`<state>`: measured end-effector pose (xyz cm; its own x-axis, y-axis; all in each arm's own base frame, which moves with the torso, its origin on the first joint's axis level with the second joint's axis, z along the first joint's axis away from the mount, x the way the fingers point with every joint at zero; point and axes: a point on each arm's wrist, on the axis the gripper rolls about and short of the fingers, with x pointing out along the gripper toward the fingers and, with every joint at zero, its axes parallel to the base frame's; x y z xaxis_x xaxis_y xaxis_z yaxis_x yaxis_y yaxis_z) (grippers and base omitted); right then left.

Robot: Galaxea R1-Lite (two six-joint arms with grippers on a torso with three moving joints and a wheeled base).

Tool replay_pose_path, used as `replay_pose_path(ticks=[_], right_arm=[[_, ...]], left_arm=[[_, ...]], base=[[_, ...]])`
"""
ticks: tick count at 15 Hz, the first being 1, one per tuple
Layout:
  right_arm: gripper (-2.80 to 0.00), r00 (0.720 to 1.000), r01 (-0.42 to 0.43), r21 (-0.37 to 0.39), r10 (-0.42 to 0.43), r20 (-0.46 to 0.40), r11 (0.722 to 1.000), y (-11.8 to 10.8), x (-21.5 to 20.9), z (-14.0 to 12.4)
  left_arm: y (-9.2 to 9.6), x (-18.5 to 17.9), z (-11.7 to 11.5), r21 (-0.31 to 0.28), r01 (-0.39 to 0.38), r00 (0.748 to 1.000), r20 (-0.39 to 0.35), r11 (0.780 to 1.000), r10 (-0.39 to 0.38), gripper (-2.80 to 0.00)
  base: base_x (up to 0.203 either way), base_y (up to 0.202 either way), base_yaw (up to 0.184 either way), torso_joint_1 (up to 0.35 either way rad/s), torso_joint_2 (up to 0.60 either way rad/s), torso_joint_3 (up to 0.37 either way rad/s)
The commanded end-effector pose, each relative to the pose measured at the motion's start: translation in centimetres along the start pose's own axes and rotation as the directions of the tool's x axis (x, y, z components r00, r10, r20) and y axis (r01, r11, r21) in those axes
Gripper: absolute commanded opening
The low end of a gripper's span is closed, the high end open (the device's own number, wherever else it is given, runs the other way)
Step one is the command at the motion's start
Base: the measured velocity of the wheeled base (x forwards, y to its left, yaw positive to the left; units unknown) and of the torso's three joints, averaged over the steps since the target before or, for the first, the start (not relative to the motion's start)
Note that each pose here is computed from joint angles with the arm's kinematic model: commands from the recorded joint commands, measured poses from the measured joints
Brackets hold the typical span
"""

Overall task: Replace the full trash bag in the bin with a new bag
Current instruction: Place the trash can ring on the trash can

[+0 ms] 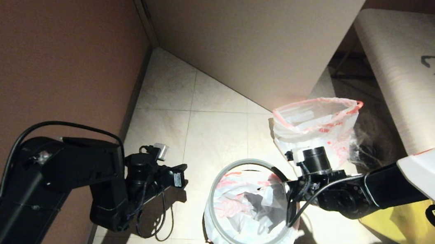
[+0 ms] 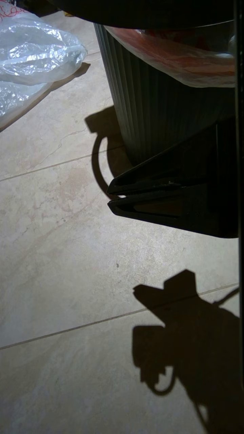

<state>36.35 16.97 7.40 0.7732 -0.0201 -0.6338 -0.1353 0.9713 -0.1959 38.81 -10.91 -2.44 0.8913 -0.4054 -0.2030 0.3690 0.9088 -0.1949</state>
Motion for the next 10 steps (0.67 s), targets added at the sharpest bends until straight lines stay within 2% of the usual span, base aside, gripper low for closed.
replay_pose_path(ticks=[1, 3, 4, 5, 10], right_arm=[[0.0, 1.0, 0.003, -0.007, -0.003, -0.016, 1.0, 0.3, 0.7, -0.5], [0.0, 1.0, 0.002, -0.011, -0.003, -0.023, 1.0, 0.5, 1.1, -0.7], [-2.34, 1.0, 0.002, -0.014, -0.002, -0.026, 1.0, 0.6, 1.4, -0.8], [-2.8, 1.0, 0.001, -0.011, -0.001, -0.018, 1.0, 0.7, 1.8, -0.9], [-2.8, 1.0, 0.0, -0.018, -0.001, -0.014, 1.0, 1.0, 2.2, -1.1]], left_arm=[[0.0, 0.0, 0.1, 0.0, 0.003, 1.0, 0.009, 1.0, -0.003, -2.8], [0.0, 0.0, 0.1, 0.0, 0.003, 1.0, 0.009, 1.0, -0.003, -2.8], [0.0, 0.0, 0.1, 0.0, 0.003, 1.0, 0.009, 1.0, -0.003, -2.8], [0.0, 0.0, 0.1, 0.0, 0.003, 1.0, 0.009, 1.0, -0.003, -2.8], [0.0, 0.0, 0.1, 0.0, 0.003, 1.0, 0.01, 1.0, -0.003, -2.8]], base=[[0.0, 0.0, 0.0, 0.0, 0.0, 0.0], [0.0, 0.0, 0.0, 0.0, 0.0, 0.0], [0.0, 0.0, 0.0, 0.0, 0.0, 0.0], [0.0, 0.0, 0.0, 0.0, 0.0, 0.0], [0.0, 0.0, 0.0, 0.0, 0.0, 0.0]])
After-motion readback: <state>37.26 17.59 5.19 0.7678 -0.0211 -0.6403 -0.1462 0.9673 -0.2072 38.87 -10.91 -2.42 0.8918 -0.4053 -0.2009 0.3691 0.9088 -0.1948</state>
